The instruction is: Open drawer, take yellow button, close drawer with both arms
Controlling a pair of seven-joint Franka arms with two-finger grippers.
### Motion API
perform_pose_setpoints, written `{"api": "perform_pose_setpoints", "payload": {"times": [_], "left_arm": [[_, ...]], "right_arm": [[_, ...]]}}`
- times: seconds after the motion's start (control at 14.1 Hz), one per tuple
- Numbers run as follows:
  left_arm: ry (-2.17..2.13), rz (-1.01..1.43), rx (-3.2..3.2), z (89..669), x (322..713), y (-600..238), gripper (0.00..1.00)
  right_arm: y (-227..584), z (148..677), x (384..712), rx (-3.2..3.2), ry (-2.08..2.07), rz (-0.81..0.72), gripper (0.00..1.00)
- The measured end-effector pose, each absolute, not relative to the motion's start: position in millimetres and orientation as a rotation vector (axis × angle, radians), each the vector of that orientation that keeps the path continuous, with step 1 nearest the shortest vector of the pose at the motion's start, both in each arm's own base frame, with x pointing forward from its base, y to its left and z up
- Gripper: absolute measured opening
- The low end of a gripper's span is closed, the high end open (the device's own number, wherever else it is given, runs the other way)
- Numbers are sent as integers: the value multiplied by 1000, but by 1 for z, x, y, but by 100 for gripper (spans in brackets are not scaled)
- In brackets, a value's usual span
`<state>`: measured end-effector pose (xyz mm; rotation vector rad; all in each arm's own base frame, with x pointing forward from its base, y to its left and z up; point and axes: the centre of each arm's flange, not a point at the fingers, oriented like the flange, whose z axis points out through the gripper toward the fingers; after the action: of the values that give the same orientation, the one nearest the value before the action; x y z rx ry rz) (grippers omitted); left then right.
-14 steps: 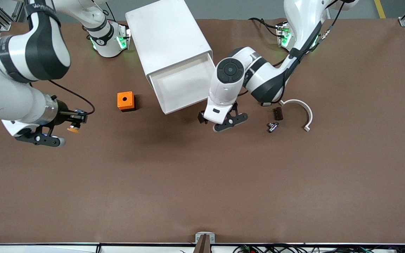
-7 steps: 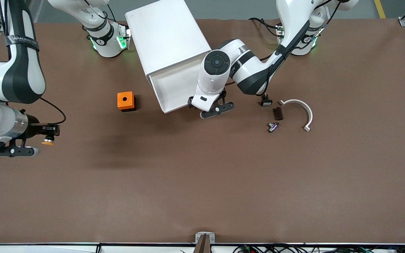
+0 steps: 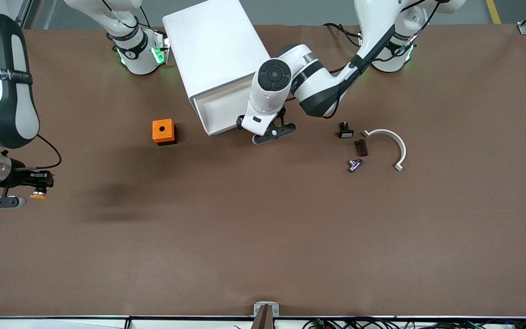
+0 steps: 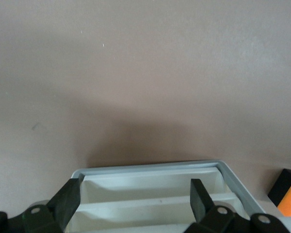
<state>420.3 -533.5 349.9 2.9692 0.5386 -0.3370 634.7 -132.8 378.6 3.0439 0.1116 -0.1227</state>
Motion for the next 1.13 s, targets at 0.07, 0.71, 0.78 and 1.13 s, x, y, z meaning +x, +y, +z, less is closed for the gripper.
{"api": "perform_pose_setpoints", "payload": {"times": [0.07,0.71,0.78,1.13], "left_arm": [[544,-346,2967,351,415,-537,100],[541,-413,2964,356,362,-568,100],[539,-415,2968,356,357,-571,100],[523,-425,2982,353,335,-583,100]], "right_arm": [[-147,365,636,3040,146,-113,40],[-230,255,629,3026,262,-143,40],[-230,247,630,3025,271,-147,40],[-231,213,630,3021,283,-145,40]]}}
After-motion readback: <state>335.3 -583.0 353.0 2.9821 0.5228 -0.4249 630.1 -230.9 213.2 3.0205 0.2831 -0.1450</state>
